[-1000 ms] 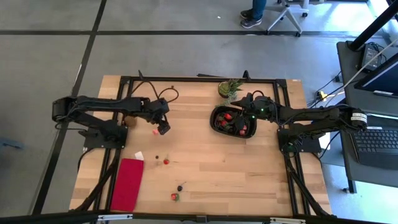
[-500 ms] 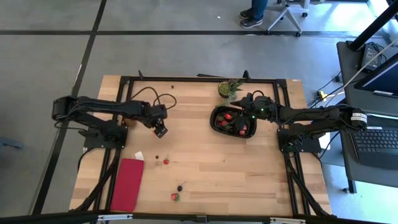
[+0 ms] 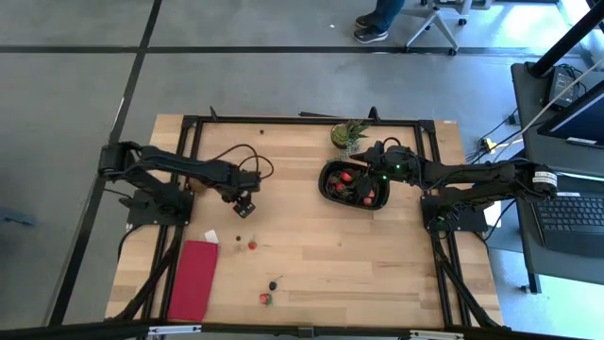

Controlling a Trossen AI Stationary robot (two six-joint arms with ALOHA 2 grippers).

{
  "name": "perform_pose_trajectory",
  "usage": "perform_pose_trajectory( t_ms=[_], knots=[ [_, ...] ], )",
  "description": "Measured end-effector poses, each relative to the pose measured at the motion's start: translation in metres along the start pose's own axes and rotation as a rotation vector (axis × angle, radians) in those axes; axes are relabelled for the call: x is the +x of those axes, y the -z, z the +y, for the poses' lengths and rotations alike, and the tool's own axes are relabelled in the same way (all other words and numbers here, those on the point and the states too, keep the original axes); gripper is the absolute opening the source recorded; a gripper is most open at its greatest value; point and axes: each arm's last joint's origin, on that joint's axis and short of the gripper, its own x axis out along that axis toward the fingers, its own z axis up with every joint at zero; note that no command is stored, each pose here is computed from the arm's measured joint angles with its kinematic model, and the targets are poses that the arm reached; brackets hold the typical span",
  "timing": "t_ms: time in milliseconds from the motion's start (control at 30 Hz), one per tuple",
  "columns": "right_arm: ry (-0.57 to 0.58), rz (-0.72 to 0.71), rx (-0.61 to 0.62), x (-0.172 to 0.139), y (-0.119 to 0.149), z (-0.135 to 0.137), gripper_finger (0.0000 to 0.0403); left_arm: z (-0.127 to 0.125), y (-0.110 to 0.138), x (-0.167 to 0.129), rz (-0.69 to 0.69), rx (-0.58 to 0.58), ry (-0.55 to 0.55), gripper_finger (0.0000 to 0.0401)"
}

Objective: Pick and placing Produce into tupperware
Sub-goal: Put the pink peach into the of the black bin

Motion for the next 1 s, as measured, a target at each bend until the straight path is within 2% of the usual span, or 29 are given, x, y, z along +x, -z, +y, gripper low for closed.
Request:
perform_pose_trajectory(
  t_ms=[167, 800, 1000],
  knots=[
    [0.000, 0.000, 0.016, 0.0000, 0.0000, 0.0000, 0.0268, -0.0023, -0.0012, 0.0067, 0.041, 0.000, -0.001, 0.0262],
    [0.000, 0.001, 0.013, 0.0000, 0.0000, 0.0000, 0.0268, -0.0020, -0.0009, 0.0069, 0.036, -0.026, -0.004, 0.0261],
    [0.000, 0.001, 0.012, 0.0000, 0.0001, 0.0000, 0.0268, -0.0022, -0.0010, 0.0069, 0.035, -0.025, -0.002, 0.0239]
  ],
)
